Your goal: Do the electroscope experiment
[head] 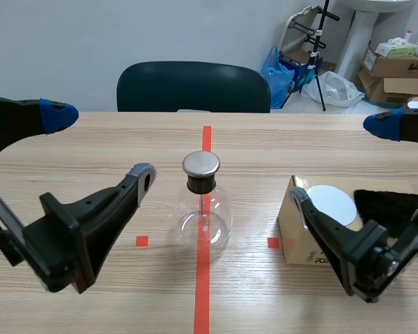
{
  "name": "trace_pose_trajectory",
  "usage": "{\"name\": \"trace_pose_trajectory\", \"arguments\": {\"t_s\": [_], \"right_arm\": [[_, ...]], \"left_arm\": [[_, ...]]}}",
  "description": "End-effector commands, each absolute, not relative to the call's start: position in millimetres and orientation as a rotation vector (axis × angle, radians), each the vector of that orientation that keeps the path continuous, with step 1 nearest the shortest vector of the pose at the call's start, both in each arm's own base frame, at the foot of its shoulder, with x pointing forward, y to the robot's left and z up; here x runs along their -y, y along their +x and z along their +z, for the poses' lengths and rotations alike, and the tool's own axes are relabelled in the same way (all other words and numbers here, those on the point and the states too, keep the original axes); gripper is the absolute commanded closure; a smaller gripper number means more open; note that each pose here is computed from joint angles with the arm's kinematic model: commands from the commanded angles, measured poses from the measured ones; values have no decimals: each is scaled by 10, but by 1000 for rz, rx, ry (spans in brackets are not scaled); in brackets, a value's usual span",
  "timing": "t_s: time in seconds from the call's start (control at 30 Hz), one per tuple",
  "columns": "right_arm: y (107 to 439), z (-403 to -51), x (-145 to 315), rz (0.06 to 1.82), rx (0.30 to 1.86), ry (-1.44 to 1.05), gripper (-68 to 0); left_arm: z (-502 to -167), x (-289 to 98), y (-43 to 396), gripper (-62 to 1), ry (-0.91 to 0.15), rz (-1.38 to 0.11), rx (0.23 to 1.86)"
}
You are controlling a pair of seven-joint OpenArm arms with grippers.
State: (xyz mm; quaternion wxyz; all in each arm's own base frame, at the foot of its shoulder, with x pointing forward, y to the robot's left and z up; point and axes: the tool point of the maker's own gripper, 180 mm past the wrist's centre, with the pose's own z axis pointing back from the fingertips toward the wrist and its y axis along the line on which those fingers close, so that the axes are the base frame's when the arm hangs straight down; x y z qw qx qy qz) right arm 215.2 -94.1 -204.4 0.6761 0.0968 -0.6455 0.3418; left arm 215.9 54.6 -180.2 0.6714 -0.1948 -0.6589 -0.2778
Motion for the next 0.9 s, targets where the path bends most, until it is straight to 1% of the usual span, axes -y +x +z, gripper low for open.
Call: {"name": "trace_pose_trajectory", "arguments": {"t_s": [0.0,0.87], "right_arm": [[2157,-1992,929,755,1474,230,-679],[2156,-1986,927,755,1477,232,-679]], "left_arm": [[-1775,-539,2147,-623,-449,-624,1492],[-1789,-541,2148,-623,-448,-623,1485]]}}
